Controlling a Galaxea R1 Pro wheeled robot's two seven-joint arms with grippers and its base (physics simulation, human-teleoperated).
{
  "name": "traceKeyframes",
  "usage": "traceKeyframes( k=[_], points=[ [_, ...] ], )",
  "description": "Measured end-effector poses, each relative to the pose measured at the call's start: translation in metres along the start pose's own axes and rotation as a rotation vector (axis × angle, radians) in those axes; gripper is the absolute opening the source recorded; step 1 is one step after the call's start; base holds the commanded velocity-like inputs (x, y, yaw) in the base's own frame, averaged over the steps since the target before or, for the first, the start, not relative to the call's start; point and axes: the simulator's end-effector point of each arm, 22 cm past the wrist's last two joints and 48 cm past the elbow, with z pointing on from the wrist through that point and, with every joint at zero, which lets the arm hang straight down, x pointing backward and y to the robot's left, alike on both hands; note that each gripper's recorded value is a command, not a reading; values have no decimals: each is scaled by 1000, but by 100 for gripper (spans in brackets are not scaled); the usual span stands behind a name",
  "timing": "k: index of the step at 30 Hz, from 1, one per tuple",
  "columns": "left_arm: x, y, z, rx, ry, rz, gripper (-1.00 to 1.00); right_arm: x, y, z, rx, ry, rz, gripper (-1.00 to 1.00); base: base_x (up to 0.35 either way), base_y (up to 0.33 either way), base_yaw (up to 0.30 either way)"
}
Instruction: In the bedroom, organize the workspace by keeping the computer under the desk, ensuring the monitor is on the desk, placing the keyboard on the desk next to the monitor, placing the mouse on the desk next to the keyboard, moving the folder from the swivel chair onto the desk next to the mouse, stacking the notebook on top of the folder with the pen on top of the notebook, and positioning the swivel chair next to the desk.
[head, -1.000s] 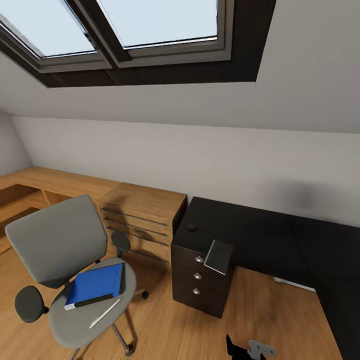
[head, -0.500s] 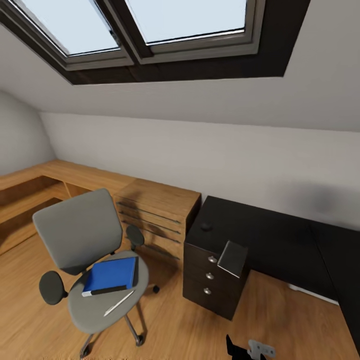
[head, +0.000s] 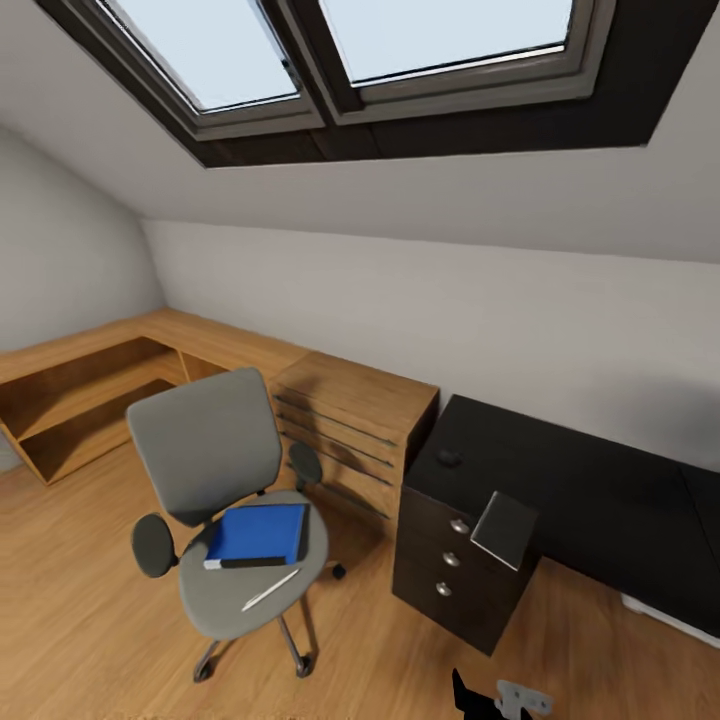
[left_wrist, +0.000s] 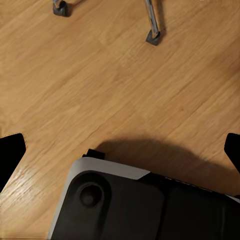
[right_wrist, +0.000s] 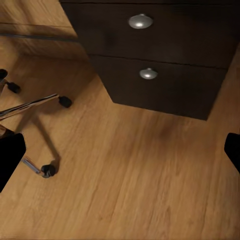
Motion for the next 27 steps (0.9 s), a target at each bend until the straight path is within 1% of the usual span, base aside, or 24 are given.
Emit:
traceKeyframes(
  k=[20,23,27],
  points=[
    [0,0,0,-1,0,-1,100,0,0,0,2,-1,2,100,0,0,271],
    [0,1,0,-2,-1,-1,100,-1,-1,0,3,-3,3,100,0,0,189],
    [0,1,0,-3,-1,-2,100,-1,-2,0,5,-4,4,100,0,0,89]
  ],
)
